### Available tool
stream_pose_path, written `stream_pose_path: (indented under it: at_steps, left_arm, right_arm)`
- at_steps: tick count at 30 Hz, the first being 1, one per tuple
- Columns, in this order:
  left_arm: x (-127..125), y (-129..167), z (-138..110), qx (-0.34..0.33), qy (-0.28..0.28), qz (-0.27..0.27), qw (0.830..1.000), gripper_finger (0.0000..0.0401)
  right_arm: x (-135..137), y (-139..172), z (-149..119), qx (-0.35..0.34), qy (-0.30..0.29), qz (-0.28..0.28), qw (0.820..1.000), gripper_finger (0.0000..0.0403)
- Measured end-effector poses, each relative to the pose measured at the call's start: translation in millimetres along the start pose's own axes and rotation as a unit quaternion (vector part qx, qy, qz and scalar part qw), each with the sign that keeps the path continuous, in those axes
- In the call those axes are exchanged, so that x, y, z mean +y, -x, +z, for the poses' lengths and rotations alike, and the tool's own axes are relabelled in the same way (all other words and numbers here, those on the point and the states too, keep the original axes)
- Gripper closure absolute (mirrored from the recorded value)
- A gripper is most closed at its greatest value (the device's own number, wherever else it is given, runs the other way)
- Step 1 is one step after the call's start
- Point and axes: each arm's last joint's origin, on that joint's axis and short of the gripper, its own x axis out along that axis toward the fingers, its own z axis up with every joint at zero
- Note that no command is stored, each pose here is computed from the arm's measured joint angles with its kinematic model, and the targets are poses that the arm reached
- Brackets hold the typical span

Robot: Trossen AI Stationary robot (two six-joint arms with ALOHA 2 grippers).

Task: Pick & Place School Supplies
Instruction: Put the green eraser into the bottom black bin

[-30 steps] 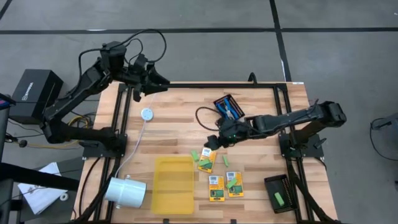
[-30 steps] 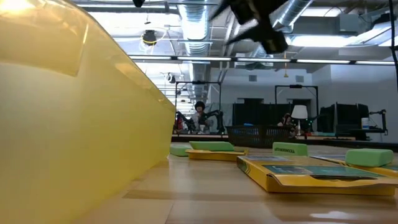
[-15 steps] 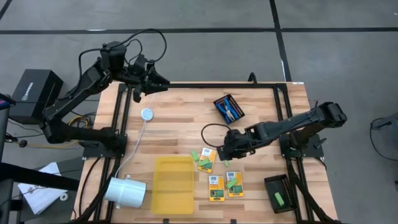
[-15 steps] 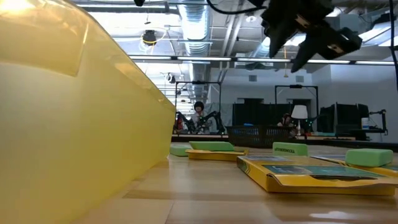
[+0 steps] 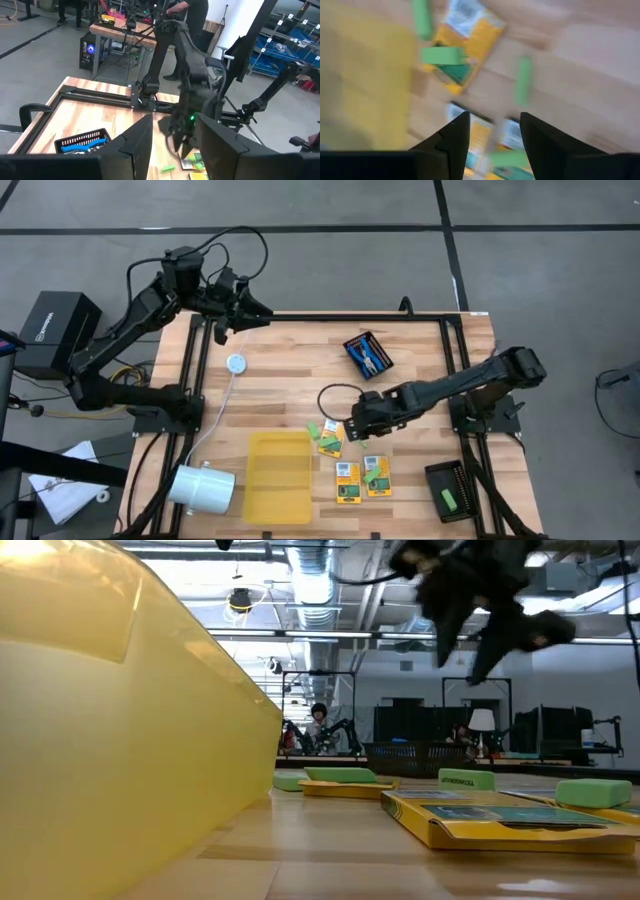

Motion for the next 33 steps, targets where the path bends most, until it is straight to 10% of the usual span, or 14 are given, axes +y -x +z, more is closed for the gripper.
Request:
stream_pose_path:
  at_steps: [12, 33]
  left_arm:
    - [2, -3, -2, 0.006, 0.008, -0.008, 1.000, 0.0258]
    - [2, -3, -2, 0.006, 0.009, -0.007, 1.000, 0.0258]
  right_arm:
    - [7, -58, 8, 0.035, 0.009, -0.024, 0.999, 0.0235]
    - [-6, -54, 22, 0.037, 0.030, -0.071, 0.996, 0.0246]
